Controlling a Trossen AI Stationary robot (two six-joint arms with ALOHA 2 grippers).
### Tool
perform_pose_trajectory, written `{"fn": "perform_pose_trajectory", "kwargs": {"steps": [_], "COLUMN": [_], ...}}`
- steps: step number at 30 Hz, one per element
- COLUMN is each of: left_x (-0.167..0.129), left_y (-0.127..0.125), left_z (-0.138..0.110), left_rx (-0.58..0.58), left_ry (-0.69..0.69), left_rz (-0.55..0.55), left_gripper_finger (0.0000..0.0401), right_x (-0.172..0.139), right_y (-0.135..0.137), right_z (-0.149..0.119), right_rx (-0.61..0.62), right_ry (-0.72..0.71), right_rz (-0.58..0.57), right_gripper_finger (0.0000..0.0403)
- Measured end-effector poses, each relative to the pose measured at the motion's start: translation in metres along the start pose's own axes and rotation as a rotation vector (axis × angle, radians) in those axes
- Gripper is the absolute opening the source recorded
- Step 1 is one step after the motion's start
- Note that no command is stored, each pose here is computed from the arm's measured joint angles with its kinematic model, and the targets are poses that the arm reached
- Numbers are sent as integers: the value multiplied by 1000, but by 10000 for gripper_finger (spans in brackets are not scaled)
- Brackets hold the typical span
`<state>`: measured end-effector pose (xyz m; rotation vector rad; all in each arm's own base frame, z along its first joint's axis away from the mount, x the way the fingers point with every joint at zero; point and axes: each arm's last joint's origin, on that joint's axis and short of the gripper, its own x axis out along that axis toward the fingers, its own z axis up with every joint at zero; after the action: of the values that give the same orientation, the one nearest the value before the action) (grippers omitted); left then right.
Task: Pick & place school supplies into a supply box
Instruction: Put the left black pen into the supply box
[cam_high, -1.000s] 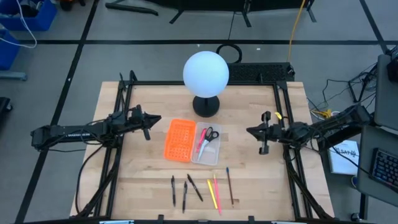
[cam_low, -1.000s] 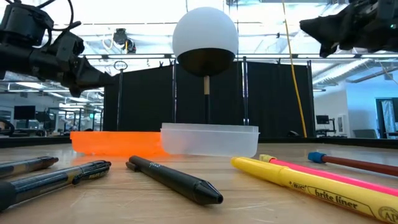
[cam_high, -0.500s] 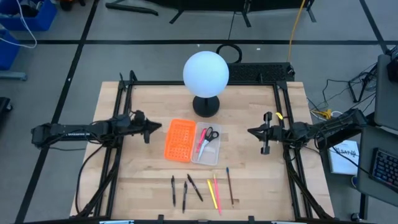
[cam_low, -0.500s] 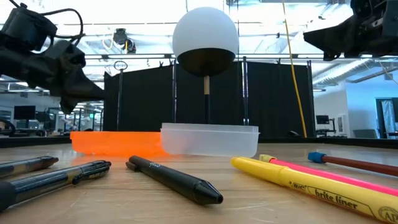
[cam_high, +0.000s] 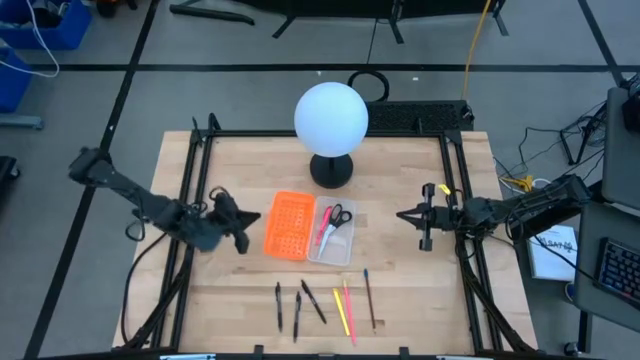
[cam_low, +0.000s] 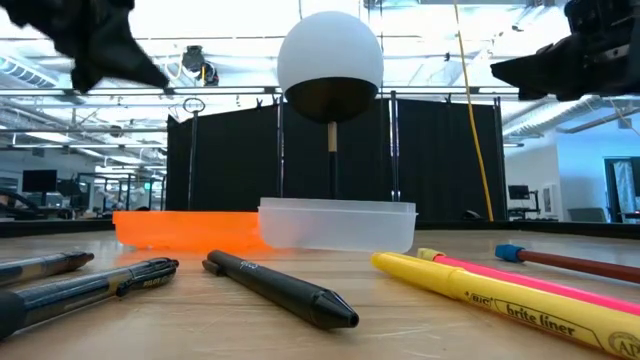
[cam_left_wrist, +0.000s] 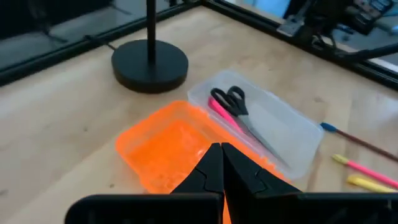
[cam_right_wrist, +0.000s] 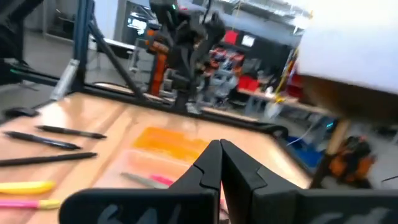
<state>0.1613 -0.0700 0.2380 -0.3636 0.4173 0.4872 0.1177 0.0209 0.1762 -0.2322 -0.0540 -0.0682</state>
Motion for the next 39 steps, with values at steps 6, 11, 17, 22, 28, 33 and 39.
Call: {"fn": "perform_pose_trajectory", "kwargs": {"steps": [6,11,17,22,28,33,39], "left_x": [10,15,10,13,24,28,31], "left_y": [-52,-99,-140,-153,-162,-173,-211], "left_z": [1,-6,-5,-16,-44,-72,-84], "left_rx": [-82,-71,-99,-150,-246,-334,-457], "left_ry": [231,290,189,202,318,469,625], "left_rz": [146,191,148,156,204,256,259], "left_gripper_finger": [2,2,1,1,2,2,2], "right_x": [-1,-3,-5,-9,-15,-19,-19], "right_y": [7,9,8,6,4,1,1], "right_z": [1,2,3,7,8,11,11], "right_rx": [156,243,260,259,256,237,206], "right_ry": [-28,-31,-34,-80,-107,-148,-152], "right_rz": [231,342,342,339,336,323,320], "right_gripper_finger": [0,0,0,0,0,0,0]}}
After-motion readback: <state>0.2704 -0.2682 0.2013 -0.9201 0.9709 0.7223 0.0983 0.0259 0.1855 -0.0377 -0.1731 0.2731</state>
